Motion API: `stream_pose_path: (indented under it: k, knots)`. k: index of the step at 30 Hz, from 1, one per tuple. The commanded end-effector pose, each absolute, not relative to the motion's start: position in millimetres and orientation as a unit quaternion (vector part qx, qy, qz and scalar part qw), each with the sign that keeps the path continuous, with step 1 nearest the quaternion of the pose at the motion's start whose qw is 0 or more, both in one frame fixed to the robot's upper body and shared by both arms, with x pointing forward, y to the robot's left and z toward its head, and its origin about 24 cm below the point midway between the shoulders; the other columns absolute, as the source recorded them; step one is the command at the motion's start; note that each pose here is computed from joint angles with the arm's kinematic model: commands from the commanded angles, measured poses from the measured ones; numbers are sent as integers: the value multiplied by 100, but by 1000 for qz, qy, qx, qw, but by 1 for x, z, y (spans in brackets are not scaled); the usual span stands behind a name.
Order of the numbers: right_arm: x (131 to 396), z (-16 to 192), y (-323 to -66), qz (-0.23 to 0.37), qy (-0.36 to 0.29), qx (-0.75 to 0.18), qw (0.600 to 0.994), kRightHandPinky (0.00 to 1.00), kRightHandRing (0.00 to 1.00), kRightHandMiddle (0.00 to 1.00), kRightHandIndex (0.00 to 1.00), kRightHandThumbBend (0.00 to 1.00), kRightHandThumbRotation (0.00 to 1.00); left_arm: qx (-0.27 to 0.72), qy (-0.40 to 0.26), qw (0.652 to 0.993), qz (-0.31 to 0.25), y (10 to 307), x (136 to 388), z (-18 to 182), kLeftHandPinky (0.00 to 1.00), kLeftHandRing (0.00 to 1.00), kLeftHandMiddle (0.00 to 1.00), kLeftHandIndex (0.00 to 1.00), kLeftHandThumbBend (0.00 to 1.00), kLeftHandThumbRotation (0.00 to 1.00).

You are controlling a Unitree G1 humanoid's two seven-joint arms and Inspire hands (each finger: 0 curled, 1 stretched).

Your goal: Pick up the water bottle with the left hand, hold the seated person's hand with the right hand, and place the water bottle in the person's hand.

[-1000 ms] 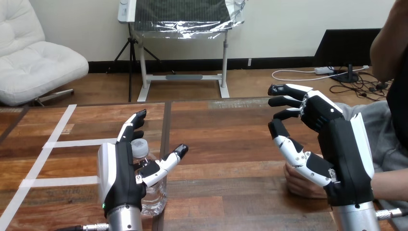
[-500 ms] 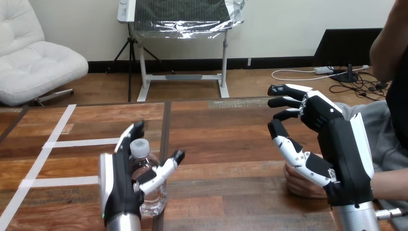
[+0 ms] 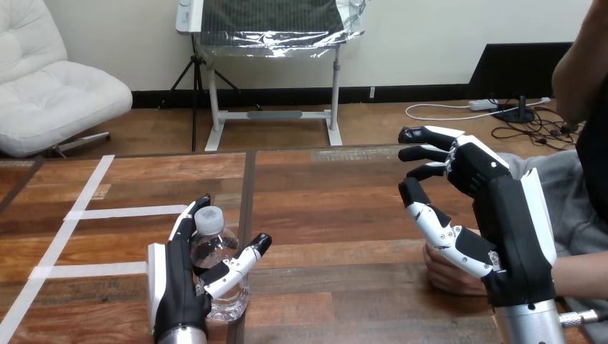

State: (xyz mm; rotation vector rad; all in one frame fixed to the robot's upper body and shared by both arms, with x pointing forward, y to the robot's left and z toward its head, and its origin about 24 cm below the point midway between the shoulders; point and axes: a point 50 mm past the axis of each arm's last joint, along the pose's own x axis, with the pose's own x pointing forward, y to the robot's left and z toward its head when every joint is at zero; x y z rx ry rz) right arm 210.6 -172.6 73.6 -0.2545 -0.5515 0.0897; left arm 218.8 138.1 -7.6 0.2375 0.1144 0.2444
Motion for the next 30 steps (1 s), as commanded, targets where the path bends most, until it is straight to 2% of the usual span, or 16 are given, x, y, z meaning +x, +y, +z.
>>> stream_pose_path:
  k: [1,11,30]
  knots:
    - [220,96,-169,52,-323,-129,936,56,68,74,69,42,19,98,33,987,119,136,224,1,74,83,87,88,79,29]
    - [220,96,-169,54,-325,-129,935,56,68,74,69,42,18,76,29,989,124,135,222,1,79,86,89,90,80,32]
    - [221,96,-169,55,-326,-130,935,57,68,74,69,42,17,61,25,988,141,136,222,2,80,85,87,88,76,26]
